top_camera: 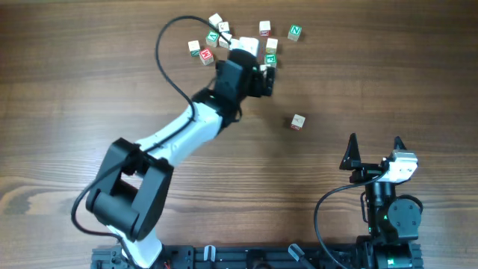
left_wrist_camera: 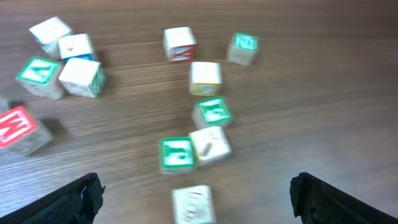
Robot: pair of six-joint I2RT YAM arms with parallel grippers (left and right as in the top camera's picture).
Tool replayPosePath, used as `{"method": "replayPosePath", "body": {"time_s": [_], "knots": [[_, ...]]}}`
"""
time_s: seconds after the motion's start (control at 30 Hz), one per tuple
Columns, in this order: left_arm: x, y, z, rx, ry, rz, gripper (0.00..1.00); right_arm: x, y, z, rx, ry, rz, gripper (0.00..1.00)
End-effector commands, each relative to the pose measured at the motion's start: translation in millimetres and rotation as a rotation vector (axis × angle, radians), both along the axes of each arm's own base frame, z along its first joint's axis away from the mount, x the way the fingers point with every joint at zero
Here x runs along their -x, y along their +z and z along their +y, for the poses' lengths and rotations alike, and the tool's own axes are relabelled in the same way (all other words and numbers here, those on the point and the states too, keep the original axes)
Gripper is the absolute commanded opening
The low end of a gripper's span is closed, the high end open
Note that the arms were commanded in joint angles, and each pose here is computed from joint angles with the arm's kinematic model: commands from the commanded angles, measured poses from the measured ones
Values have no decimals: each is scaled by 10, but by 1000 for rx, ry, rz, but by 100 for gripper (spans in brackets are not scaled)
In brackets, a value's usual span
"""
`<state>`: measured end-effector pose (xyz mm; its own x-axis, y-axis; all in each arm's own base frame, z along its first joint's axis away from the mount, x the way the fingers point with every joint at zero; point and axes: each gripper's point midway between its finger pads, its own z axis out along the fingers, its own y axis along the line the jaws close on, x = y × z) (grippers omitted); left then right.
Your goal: Form a circle
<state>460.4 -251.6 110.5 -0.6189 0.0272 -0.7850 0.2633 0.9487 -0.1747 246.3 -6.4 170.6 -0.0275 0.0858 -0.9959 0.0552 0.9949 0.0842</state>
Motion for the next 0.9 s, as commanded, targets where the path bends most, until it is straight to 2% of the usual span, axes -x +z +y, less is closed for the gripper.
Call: {"method": "replayPosePath", "body": {"time_s": [0.0, 0.2, 0.37, 0.4, 0.43, 0.5, 0.6, 0.77, 0.87], "knots": [[-39, -461, 35, -5, -33, 84, 100, 5, 55, 24, 8, 13, -16, 100], [31, -1012, -149, -31, -70, 136, 100, 5, 55, 24, 7, 13, -16, 100], [38, -1141, -167, -29, -70, 148, 98, 5, 54, 24, 8, 13, -16, 100], [46, -1141, -182, -25, -77, 151, 93, 5, 55, 24, 7, 13, -16, 100], [60, -1142, -206, -18, -87, 155, 83, 5, 55, 24, 8, 13, -16, 100], [87, -1144, -245, -11, -103, 161, 55, 5, 54, 24, 7, 13, -16, 100], [130, -1148, -307, -14, -116, 162, 38, 5, 54, 24, 8, 12, -16, 100], [189, -1044, -437, -7, -144, 145, 21, 5, 55, 24, 7, 12, -16, 99], [198, -842, -519, 12, -159, 110, 17, 5, 54, 24, 7, 12, -16, 100]]}}
